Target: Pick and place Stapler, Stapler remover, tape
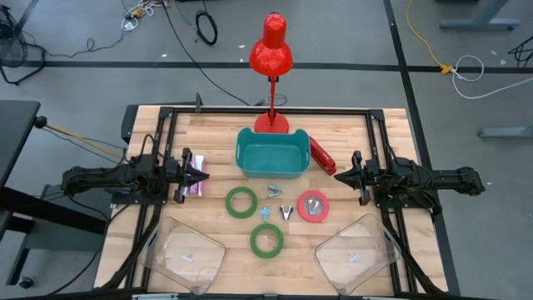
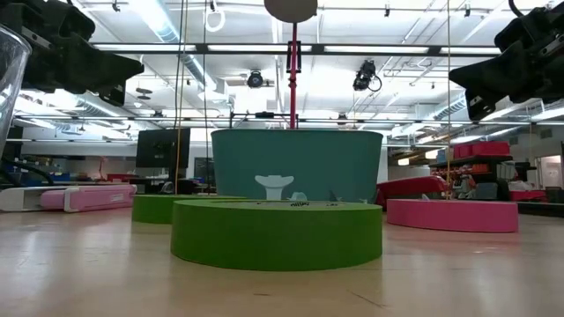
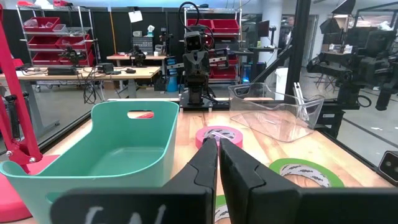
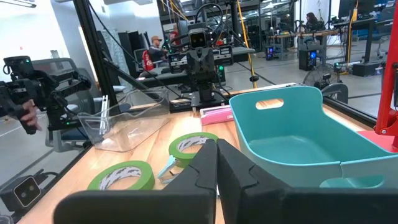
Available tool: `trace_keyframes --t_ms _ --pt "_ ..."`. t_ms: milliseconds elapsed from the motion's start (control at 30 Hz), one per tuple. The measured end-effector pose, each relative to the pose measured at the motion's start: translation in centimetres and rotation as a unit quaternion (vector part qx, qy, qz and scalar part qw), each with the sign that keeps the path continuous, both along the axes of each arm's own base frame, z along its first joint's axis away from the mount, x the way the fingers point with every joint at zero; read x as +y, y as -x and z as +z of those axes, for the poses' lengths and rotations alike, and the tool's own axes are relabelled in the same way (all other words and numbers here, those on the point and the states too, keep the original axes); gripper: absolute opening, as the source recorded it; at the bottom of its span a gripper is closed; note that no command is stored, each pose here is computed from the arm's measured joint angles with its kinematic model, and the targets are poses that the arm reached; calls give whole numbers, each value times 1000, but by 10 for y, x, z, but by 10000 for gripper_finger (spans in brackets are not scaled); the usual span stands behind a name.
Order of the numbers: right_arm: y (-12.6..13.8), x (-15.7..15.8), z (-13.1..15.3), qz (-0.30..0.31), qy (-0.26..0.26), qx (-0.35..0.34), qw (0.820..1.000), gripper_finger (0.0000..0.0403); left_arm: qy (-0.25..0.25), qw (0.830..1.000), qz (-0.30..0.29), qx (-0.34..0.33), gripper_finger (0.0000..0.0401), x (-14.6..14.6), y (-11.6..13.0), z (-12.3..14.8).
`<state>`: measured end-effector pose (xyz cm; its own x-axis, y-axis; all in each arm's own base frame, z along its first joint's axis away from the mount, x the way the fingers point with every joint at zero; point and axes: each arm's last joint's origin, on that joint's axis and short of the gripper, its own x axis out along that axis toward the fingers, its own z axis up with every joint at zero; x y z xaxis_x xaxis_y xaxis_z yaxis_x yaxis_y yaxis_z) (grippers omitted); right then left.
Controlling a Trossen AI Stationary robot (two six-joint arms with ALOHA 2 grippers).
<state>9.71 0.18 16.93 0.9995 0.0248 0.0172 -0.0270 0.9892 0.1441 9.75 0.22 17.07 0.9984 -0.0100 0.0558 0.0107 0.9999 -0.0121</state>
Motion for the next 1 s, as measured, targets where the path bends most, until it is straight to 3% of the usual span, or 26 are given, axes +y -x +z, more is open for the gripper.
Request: trace_keyframes --t_ms 267,500,1000 --pt "0 0 0 0 0 0 1000 6 3 1000 -2 0 23 0 0 0" --pt "0 0 0 0 0 0 1000 6 78 997 -14 -5 23 -1 0 1" --pt "0 0 0 0 0 0 1000 6 71 996 -6 -58 3 0 11 43"
